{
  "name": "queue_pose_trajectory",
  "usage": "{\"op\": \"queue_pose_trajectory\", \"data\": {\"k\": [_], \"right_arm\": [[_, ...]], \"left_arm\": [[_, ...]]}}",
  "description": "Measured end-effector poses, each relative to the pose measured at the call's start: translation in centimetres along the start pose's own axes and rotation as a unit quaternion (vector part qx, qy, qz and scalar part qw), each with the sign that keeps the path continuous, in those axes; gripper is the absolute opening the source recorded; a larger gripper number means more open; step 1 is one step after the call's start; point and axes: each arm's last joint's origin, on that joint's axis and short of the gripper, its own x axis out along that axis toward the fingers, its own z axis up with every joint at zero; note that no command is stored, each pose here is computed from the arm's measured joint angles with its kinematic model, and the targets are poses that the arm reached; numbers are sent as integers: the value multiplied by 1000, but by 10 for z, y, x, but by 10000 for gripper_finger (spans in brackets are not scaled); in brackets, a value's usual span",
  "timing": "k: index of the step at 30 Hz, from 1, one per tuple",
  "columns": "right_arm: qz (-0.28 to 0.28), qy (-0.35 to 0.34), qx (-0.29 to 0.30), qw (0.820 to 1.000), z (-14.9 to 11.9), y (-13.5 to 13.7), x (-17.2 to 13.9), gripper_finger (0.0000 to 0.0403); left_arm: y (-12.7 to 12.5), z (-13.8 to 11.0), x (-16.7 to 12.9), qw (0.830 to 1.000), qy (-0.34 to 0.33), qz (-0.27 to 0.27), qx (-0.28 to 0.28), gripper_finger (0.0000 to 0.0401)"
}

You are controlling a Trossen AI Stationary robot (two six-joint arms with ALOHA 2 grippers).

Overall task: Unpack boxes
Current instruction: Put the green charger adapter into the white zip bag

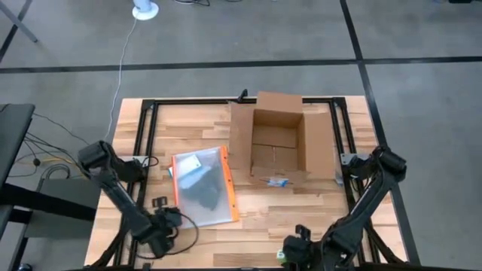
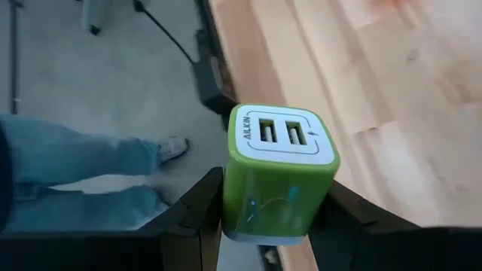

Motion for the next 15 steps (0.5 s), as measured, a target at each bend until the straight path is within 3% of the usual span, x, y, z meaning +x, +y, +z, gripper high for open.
{"op": "queue_pose_trajectory", "data": {"k": [5, 8, 11, 15], "right_arm": [[18, -1, 7, 1000, -9, 7, -1, 132], [18, -10, 14, 1000, -14, 9, -5, 132], [17, -14, 15, 1000, -19, 11, -6, 132], [16, -17, 20, 1000, -21, 12, -7, 132]], "left_arm": [[-3, 40, 12, 999, -5, -25, 22, 136], [-14, 82, 3, 990, -125, -59, 6, 136], [-6, 117, -9, 976, -216, -40, 7, 136], [12, 150, -14, 975, -220, -33, 17, 136]]}}
